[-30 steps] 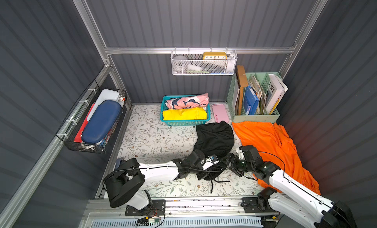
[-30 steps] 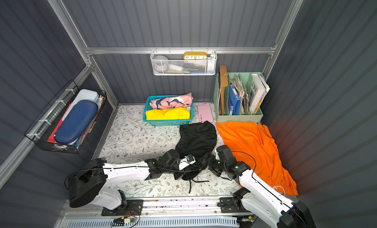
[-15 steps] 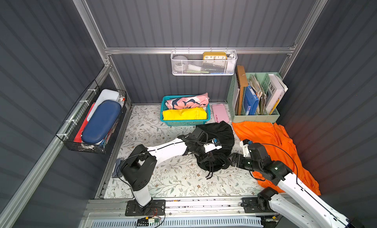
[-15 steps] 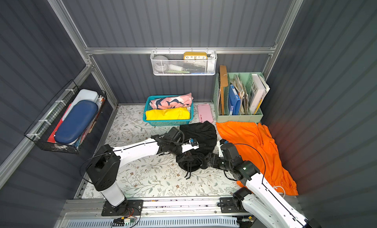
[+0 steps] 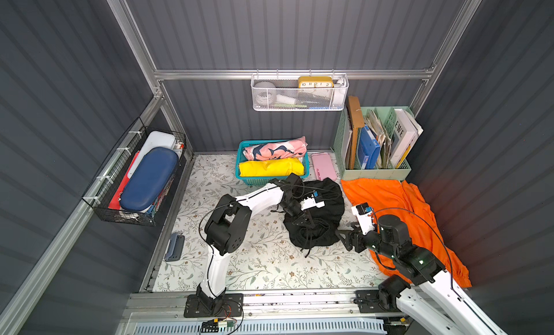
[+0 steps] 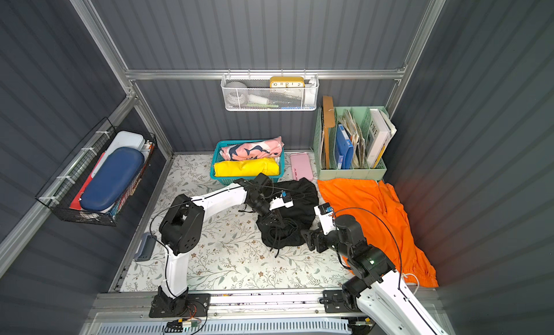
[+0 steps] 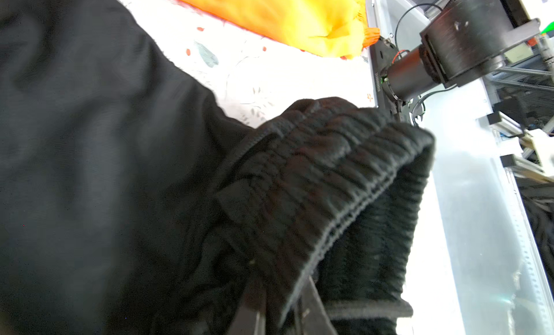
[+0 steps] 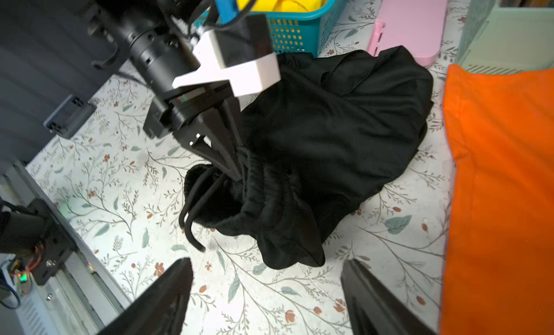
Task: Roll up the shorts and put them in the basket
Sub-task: Roll the shorts at the center of the board.
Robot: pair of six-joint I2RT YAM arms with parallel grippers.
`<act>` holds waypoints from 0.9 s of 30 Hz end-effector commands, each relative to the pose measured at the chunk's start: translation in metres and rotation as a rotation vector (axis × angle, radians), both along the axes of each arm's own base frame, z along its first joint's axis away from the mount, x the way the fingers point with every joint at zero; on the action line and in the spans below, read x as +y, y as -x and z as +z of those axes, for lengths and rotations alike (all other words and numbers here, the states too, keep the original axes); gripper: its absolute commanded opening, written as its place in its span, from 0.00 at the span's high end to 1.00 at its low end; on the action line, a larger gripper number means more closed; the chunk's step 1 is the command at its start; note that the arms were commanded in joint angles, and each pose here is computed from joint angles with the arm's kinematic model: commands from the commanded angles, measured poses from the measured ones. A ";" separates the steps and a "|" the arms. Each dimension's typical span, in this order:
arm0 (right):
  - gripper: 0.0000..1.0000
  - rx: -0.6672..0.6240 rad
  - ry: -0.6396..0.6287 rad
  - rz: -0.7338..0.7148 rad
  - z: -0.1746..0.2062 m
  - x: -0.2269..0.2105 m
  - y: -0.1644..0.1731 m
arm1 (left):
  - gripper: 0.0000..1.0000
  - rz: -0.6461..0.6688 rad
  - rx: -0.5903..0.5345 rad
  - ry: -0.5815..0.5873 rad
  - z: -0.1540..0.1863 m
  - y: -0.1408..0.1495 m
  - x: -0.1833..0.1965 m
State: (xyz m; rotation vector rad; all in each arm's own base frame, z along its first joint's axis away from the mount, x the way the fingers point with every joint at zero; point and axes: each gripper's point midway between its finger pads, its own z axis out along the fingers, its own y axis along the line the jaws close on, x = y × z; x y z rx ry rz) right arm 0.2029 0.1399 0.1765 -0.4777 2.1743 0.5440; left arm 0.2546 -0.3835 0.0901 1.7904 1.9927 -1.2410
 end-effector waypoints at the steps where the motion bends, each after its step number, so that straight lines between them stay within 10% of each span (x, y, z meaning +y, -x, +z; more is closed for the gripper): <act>1: 0.18 -0.078 0.095 0.125 0.003 0.007 0.000 | 1.00 -0.045 0.081 -0.024 -0.009 0.003 0.006; 16: 0.25 -0.229 0.244 0.331 -0.013 0.026 -0.008 | 0.95 -0.047 0.143 -0.063 -0.029 -0.001 0.007; 24: 0.94 -0.226 0.023 0.246 -0.007 0.045 -0.022 | 0.88 -0.022 0.113 -0.041 -0.028 -0.005 0.004; 27: 1.00 -0.195 -0.050 0.231 -0.010 0.050 -0.021 | 0.86 -0.017 0.102 -0.051 -0.030 -0.009 0.004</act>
